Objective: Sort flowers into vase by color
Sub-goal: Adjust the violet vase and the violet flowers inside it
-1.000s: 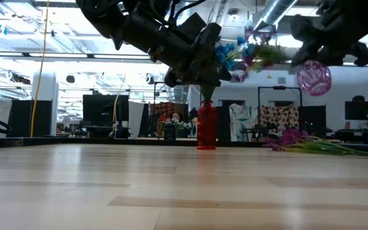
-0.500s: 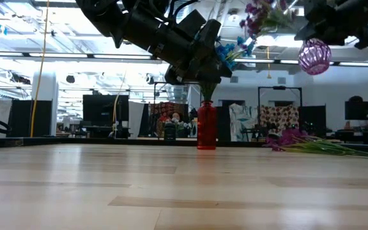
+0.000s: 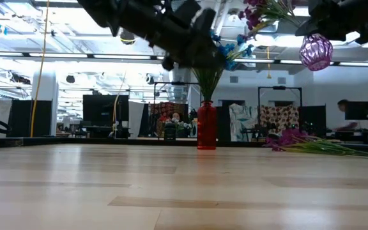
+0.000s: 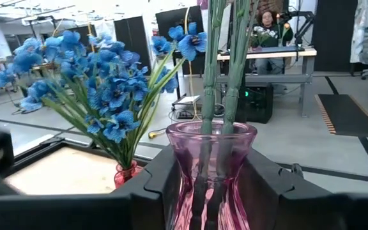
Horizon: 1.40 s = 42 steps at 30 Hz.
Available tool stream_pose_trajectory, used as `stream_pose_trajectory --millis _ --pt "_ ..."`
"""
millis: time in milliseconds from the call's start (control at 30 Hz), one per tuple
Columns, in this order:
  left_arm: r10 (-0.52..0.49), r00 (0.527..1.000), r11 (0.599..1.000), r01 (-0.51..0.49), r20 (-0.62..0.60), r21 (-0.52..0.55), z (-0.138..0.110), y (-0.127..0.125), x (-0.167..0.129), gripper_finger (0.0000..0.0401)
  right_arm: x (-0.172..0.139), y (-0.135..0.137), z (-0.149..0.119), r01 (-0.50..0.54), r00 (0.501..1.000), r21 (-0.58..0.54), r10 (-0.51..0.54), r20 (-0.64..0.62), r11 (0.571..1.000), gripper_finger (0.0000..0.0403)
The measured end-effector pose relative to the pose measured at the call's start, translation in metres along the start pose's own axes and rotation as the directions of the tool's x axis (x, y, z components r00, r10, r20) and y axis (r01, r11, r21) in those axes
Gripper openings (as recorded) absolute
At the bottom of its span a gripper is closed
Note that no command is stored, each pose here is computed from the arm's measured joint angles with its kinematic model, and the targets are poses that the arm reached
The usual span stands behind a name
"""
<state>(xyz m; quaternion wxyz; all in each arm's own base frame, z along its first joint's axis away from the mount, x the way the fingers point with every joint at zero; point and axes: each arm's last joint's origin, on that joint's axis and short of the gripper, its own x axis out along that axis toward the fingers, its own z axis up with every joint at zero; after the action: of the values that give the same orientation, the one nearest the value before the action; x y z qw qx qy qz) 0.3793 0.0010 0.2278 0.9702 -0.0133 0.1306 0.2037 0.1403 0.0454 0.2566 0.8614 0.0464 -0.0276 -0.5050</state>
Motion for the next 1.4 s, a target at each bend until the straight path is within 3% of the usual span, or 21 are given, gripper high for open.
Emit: stream_pose_trajectory --millis 367,533,667,933,1067,1400 --pt "-0.048 0.995 0.999 0.047 0.085 0.013 0.029 0.002 -0.023 0.0174 -0.009 0.026 -0.017 -0.053 0.999 0.026 0.053 -0.006 0.998 0.0149" --pt "-0.199 0.972 0.976 0.208 0.129 -0.062 0.034 -0.003 -0.023 0.0174 -0.010 0.038 -0.028 -0.055 0.998 0.023 0.056 -0.006 0.998 0.0151" --pt "-0.260 0.957 0.959 0.272 0.131 -0.076 0.034 -0.005 -0.023 0.0174 -0.015 0.048 -0.038 -0.074 0.997 0.025 0.074 -0.008 0.997 0.0154" --pt "-0.269 0.953 0.957 0.281 0.139 -0.078 0.035 -0.005 -0.023 0.0174 -0.024 0.062 -0.056 -0.111 0.994 0.004 0.112 -0.012 0.994 0.0152" --pt "-0.277 0.939 0.945 0.304 0.206 -0.118 0.041 -0.008 -0.026 0.0174 -0.024 0.066 -0.062 -0.112 0.994 -0.004 0.112 -0.012 0.994 0.0154" --pt "-0.271 0.928 0.937 0.315 0.254 -0.153 0.045 -0.017 -0.031 0.0173 -0.025 0.068 -0.065 -0.112 0.994 -0.002 0.112 -0.013 0.994 0.0156"
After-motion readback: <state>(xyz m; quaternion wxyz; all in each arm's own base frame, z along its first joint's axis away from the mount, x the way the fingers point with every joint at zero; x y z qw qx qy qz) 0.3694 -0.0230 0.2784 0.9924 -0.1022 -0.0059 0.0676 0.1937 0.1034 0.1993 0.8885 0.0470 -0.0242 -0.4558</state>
